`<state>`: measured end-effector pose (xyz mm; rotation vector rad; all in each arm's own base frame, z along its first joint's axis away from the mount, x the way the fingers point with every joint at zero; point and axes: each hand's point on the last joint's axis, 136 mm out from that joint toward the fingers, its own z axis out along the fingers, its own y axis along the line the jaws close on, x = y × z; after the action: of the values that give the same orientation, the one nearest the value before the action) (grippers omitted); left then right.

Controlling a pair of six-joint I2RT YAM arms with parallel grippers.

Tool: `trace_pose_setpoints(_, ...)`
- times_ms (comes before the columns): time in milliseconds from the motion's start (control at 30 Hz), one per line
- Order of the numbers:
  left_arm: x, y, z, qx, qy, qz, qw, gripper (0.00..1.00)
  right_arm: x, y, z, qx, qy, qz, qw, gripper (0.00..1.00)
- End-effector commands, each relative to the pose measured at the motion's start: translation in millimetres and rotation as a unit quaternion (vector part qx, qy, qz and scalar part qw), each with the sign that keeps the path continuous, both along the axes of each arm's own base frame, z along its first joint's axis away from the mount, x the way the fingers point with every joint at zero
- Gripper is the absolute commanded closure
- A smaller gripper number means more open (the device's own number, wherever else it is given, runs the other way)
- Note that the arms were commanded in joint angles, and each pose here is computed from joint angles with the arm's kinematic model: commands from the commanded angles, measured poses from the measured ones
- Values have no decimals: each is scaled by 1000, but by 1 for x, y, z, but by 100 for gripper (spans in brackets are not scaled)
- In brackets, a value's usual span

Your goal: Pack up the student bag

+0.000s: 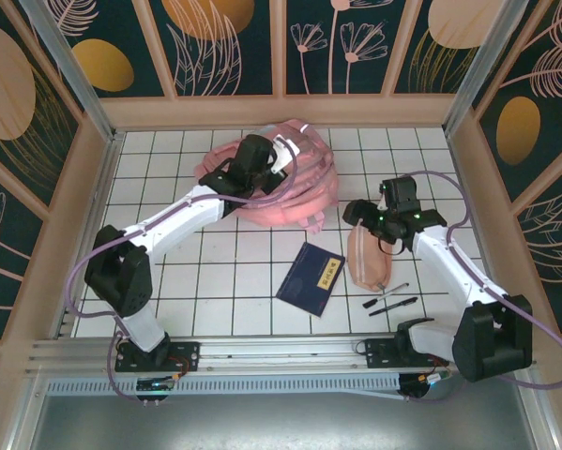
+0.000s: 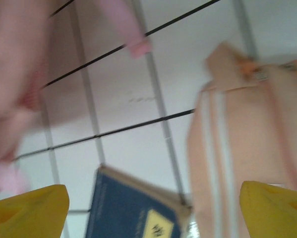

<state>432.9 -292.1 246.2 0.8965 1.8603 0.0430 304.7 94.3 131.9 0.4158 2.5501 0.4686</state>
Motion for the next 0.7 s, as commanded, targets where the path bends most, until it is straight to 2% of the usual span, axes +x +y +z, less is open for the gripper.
trace_pose_setpoints(0, 12, 18, 120, -124, -137, 62, 981, 100, -22, -60, -23, -112, 47, -103, 987, 8)
trace_pose_setpoints(100, 11, 11, 131, -139, -151, 42, 978, 100, -31, -27, -27, -36, 58, -42, 997, 10)
trace_pose_setpoints(167, 11, 7, 118, -127, -134, 34, 982, 100, -36, 16, -14, 44, 46, 48, 997, 13)
trace_pose_setpoints(233, 7, 4, 106, -127, -115, 24, 985, 100, -37, 38, 6, 89, 25, 91, 992, 14)
trace_pose_setpoints(300, 2, 3, 101, -138, -104, 14, 985, 100, -32, 53, 29, 127, -4, 110, 986, 14)
trace_pose_setpoints(367, 2, 12, 108, -151, -102, 30, 983, 100, -23, 63, 46, 162, -21, 115, 980, 17)
trace_pose_setpoints(433, 8, 28, 121, -175, -99, 46, 978, 100, -18, 74, 46, 185, -9, 114, 976, 19)
trace_pose_setpoints(500, 19, 45, 131, -204, -94, 63, 972, 100, -20, 79, 34, 163, 17, 110, 980, 23)
trace_pose_setpoints(567, 30, 59, 135, -220, -93, 80, 968, 100, -31, 80, 17, 99, 51, 95, 989, 21)
trace_pose_setpoints(667, 35, 64, 130, -209, -98, 83, 969, 100, -73, 80, -21, 54, 119, 65, 989, 20)
